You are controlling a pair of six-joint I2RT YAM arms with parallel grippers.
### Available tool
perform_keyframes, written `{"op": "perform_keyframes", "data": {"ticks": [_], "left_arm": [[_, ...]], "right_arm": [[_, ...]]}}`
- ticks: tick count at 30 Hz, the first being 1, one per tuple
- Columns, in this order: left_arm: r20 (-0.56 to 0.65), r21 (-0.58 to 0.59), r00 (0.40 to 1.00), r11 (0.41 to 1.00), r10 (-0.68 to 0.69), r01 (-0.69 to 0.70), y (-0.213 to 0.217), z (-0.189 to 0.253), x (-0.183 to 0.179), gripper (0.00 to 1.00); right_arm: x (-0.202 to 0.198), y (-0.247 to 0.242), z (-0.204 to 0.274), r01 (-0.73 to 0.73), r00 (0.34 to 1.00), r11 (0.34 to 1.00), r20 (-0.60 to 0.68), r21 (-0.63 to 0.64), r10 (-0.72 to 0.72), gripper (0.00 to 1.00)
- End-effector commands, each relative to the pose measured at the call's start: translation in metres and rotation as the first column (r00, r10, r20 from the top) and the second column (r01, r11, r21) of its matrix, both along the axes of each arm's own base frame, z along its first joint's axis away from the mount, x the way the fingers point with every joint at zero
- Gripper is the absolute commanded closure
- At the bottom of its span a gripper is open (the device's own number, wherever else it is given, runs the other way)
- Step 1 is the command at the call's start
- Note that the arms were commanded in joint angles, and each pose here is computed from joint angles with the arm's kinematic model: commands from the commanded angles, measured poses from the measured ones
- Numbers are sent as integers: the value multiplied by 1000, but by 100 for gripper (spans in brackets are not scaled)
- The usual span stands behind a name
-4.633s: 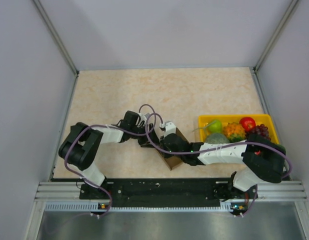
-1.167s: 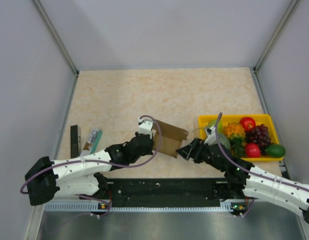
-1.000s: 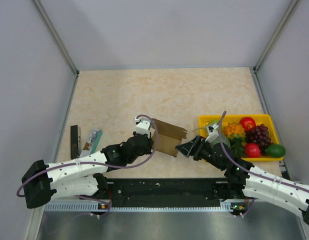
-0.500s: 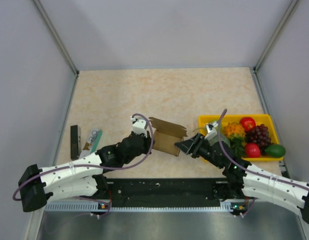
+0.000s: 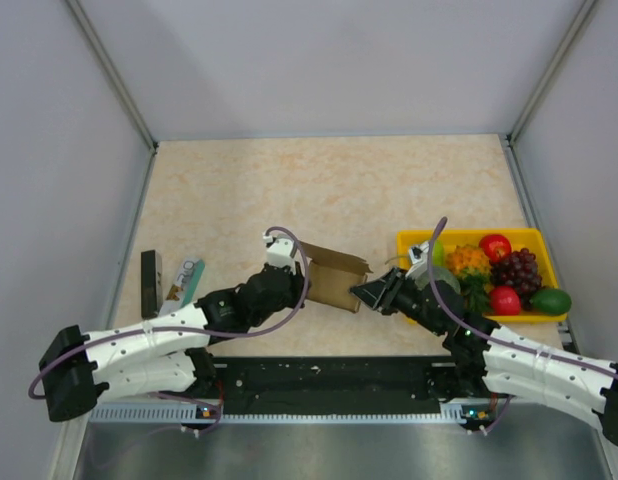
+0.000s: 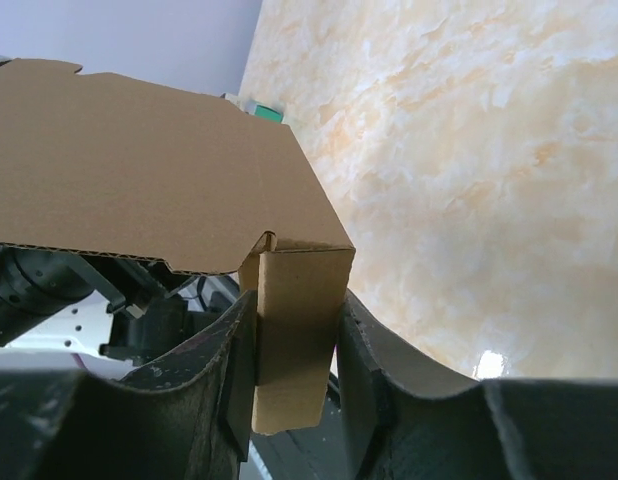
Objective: Fold the paper box
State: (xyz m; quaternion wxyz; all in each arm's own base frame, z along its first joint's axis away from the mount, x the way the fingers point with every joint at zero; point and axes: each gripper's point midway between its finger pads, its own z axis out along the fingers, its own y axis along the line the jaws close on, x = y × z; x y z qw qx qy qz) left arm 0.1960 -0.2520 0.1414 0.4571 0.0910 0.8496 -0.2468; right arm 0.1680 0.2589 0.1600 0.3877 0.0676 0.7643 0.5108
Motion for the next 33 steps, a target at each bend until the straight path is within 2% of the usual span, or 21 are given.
{"op": "perform_keyframes", "data": {"ticks": [1, 6, 9, 15, 20, 24, 27, 33], "left_arm": [[-3, -82, 1000, 997, 3, -3, -15, 20, 3, 83], [-2, -84, 1000, 996, -2, 1, -18, 22, 4, 69], [7, -86, 1000, 996, -5, 6, -18, 25, 4, 69], [22, -51, 999, 998, 29, -28, -11, 23, 10, 82], [42, 18, 997, 998, 58, -58, -6, 17, 18, 100], [36, 89, 992, 988, 125, -128, 3, 8, 23, 100], [51, 130, 980, 972, 190, -195, 9, 6, 27, 100], [38, 151, 961, 949, 274, -277, 19, -1, 26, 100]], "right_arm": [[2, 7, 41, -40, 991, 997, 130, 62, 32, 75], [0, 10, 41, -63, 988, 996, 145, 59, 54, 76], [-1, 10, 41, -68, 988, 996, 146, 60, 58, 79], [-7, 15, 42, -110, 982, 992, 160, 63, 99, 81], [-11, 21, 39, -151, 977, 986, 161, 73, 138, 81], [-14, 26, 36, -180, 972, 980, 168, 84, 164, 82], [-20, 32, 38, -227, 953, 969, 225, 96, 201, 82], [-32, 50, 52, -308, 909, 948, 322, 85, 266, 82]]}}
